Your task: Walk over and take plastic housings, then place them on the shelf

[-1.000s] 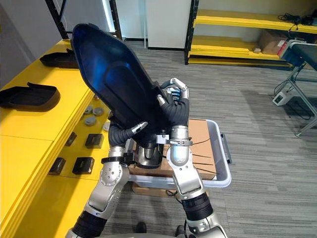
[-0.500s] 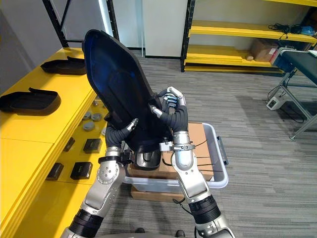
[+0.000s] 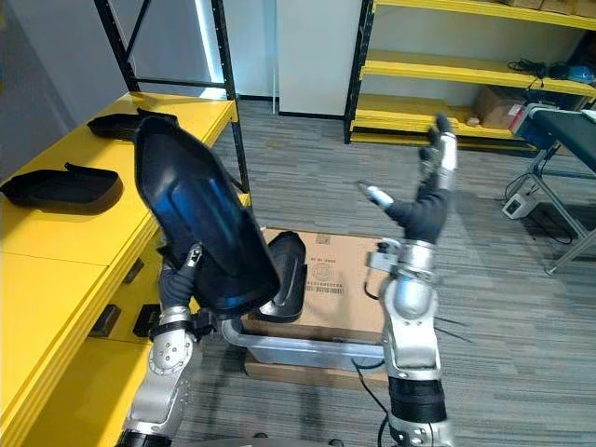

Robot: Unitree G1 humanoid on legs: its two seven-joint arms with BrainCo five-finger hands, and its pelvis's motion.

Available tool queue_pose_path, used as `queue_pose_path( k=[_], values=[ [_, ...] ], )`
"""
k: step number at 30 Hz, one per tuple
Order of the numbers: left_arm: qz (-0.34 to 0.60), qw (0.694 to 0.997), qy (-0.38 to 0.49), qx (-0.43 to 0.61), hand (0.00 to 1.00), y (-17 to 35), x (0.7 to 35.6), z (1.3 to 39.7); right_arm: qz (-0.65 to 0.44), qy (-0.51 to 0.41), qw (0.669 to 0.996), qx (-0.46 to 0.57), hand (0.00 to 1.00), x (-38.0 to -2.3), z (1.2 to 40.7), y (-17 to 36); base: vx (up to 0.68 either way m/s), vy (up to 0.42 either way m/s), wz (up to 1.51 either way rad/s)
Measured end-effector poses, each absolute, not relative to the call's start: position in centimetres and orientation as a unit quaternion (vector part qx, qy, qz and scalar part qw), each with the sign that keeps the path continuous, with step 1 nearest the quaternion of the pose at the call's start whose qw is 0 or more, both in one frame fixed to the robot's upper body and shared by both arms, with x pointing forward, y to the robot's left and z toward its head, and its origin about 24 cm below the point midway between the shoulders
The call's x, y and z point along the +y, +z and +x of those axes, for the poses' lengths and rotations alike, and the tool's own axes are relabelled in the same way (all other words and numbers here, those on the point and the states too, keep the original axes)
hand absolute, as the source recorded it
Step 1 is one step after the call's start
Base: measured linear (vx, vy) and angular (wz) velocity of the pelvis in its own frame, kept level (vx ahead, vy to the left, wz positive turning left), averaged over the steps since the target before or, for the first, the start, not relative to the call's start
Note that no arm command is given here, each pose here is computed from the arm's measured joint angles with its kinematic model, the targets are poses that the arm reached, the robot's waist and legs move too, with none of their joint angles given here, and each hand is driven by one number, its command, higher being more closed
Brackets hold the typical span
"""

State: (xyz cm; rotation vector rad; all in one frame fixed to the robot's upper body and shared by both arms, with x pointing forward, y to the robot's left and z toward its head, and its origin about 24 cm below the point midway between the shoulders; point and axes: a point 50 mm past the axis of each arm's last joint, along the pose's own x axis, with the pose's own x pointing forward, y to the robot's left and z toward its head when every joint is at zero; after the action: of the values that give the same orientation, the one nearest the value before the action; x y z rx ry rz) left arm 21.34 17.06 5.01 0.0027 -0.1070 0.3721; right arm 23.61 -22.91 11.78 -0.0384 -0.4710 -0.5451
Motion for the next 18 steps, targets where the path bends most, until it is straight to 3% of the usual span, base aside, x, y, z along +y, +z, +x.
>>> queue_pose_path(
  k=[4, 9, 15, 18],
  values=[
    [0.006, 0.977, 0.195, -0.082, 1.00, 6.4, 17.6, 20.5, -0.024, -0.330, 0.941, -0.070, 0.00, -26.4, 21.6, 4.6, 0.00, 0.000, 0.00],
    [0.009, 0.976, 0.189, -0.109, 1.00, 7.4, 18.1, 19.7, 0.027, -0.384, 0.900, 0.202, 0.00, -28.7, 14.6, -6.8, 0.00, -0.002, 0.06],
    [0.008, 0.981, 0.157, -0.109, 1.00, 7.5, 17.8, 19.7, 0.079, -0.360, 0.818, 0.442, 0.00, -25.6, 6.2, -14.5, 0.02, -0.029, 0.26],
    [0.004, 0.984, 0.137, -0.115, 1.00, 7.8, 17.2, 19.4, 0.105, -0.345, 0.799, 0.481, 0.00, -23.6, 4.7, -15.7, 0.04, -0.030, 0.75]
  ],
)
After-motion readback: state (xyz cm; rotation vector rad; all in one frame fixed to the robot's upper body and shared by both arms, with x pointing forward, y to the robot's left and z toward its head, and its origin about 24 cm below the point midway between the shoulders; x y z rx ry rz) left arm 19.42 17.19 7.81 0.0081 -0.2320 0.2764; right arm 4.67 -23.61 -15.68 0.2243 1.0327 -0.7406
